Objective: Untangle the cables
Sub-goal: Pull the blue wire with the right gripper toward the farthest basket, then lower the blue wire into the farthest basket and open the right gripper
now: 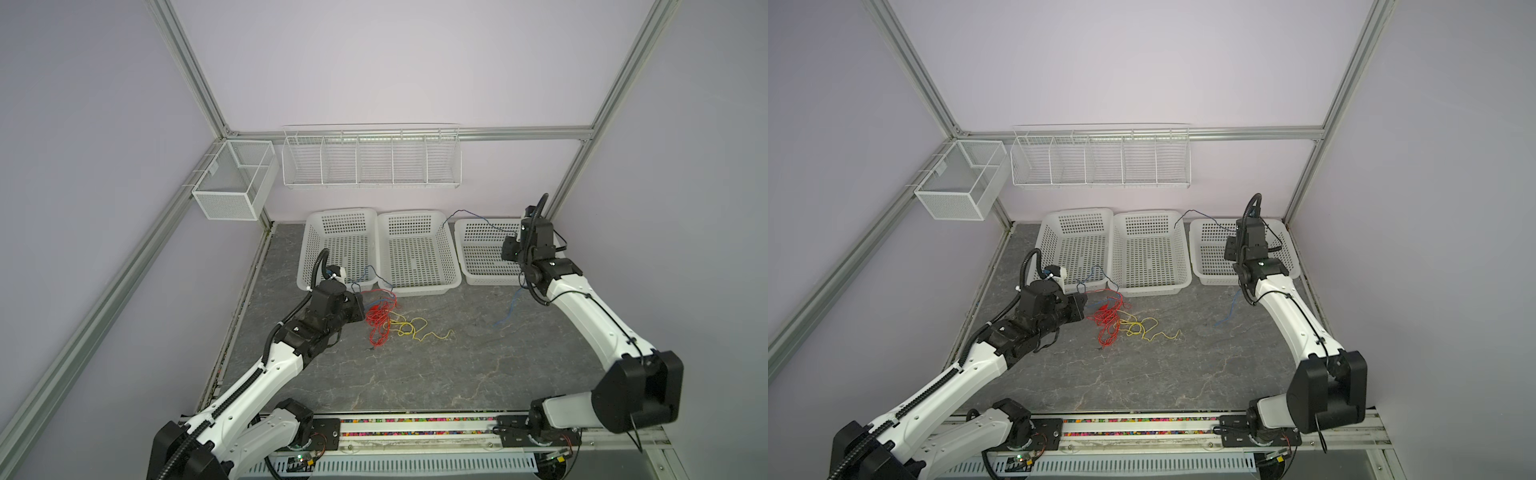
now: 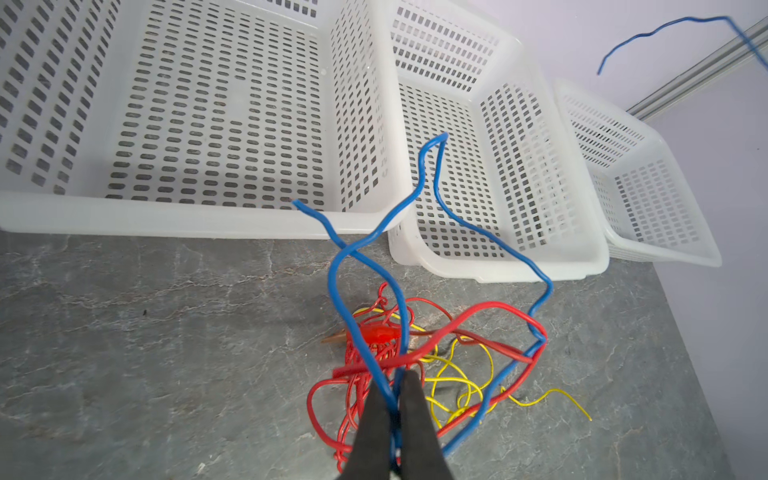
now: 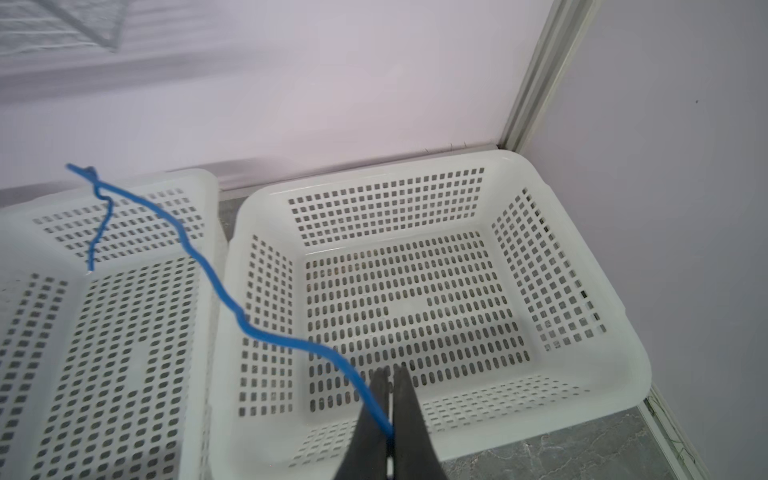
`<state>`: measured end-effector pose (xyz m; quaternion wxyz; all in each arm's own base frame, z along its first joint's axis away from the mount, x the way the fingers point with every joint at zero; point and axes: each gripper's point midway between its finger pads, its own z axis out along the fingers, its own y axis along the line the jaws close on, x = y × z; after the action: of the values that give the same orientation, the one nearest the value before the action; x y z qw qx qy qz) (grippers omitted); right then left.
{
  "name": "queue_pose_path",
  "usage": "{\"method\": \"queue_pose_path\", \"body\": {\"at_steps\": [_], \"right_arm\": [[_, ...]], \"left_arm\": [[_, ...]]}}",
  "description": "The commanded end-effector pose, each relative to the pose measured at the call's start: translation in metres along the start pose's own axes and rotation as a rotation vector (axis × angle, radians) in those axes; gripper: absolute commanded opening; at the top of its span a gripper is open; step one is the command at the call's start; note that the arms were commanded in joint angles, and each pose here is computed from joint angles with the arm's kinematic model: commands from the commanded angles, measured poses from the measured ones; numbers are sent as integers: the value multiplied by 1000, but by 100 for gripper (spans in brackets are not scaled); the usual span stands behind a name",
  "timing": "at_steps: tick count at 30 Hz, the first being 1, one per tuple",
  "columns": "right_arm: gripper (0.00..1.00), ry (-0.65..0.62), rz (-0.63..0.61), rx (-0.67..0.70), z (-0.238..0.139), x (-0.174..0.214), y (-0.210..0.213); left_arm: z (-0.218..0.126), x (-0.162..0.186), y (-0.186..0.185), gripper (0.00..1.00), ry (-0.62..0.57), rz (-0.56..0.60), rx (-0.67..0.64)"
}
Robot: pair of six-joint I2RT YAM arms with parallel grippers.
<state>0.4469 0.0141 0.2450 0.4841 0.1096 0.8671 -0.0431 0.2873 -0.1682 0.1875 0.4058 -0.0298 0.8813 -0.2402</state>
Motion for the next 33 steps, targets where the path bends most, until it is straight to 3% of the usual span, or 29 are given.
{"method": "queue_pose_path", "body": {"at_steps": [1,8,19,28,33], "right_arm": [[6,74,106,55,37,11,-24],[6,215,187,143,110,39,-57],[6,386,68,300,178,82,-85],[6,478,3,343,211,112,-91],[13,485,-11,328,212,114,-90]], "left_arm": [[3,1,-4,0,-10,15,30],[9,3,-5,0,3,17,35],[17,4,-6,0,18,24,34],[18,4,-6,0,21,28,27],[17,4,-5,0,21,26,23]]}}
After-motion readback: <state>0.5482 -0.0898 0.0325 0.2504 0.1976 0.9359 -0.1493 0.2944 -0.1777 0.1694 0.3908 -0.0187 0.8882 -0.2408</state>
